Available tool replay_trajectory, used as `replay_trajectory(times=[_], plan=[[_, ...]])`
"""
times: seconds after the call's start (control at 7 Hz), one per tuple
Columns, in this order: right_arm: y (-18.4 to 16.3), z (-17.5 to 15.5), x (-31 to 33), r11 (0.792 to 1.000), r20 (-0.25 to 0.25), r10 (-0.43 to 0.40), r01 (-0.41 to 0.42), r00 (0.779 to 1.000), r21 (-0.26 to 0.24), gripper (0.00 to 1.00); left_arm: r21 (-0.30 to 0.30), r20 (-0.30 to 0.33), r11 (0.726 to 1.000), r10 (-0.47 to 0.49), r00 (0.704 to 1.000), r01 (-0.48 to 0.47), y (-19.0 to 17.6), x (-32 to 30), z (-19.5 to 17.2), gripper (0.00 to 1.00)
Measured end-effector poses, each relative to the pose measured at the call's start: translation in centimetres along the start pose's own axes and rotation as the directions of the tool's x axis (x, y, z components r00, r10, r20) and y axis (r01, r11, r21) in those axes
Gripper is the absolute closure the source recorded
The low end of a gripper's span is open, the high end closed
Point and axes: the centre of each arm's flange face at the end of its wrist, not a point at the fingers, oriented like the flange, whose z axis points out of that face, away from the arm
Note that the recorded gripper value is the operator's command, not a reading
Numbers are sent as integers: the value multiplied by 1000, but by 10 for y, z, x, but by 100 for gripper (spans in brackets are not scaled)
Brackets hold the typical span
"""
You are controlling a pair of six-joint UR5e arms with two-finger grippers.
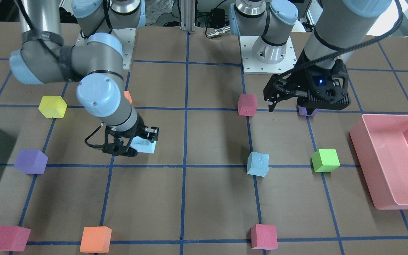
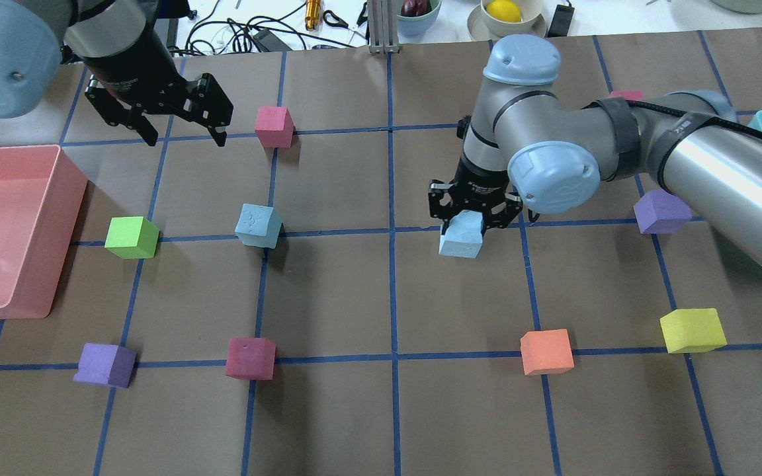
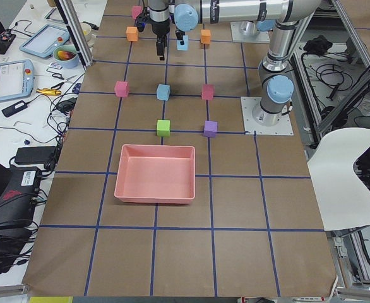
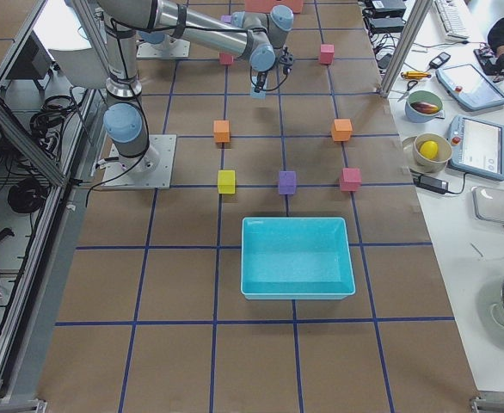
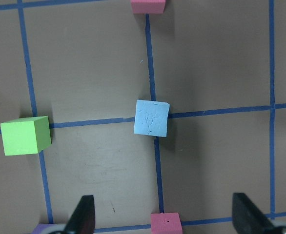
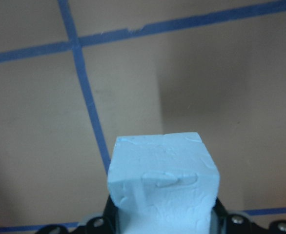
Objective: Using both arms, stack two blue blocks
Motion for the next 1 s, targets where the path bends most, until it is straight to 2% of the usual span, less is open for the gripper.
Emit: replay_trajectory(times=[0.14, 0.43, 0.57, 0.86, 1.0], plan=[[21, 23, -14, 1000, -14, -15, 15, 1000, -18, 100, -4, 0, 1000, 1, 1000, -1, -5, -1, 28, 0], [38, 59, -18, 999, -3, -36, 36, 999, 18, 100, 15, 2, 1000, 3, 1000, -3, -10, -1, 73, 0], [42, 68, -21, 998, 8, -41, 41, 999, 46, 100, 23, 3, 1000, 3, 1000, -3, -11, -2, 88, 0], [51, 76, -30, 996, 10, -72, 72, 997, 62, 100, 30, 5, 1000, 2, 1000, -2, -12, -2, 108, 0], [57, 78, -34, 994, 7, -90, 89, 996, 62, 93, 33, 5, 999, 2, 1000, -2, -14, -3, 119, 0]])
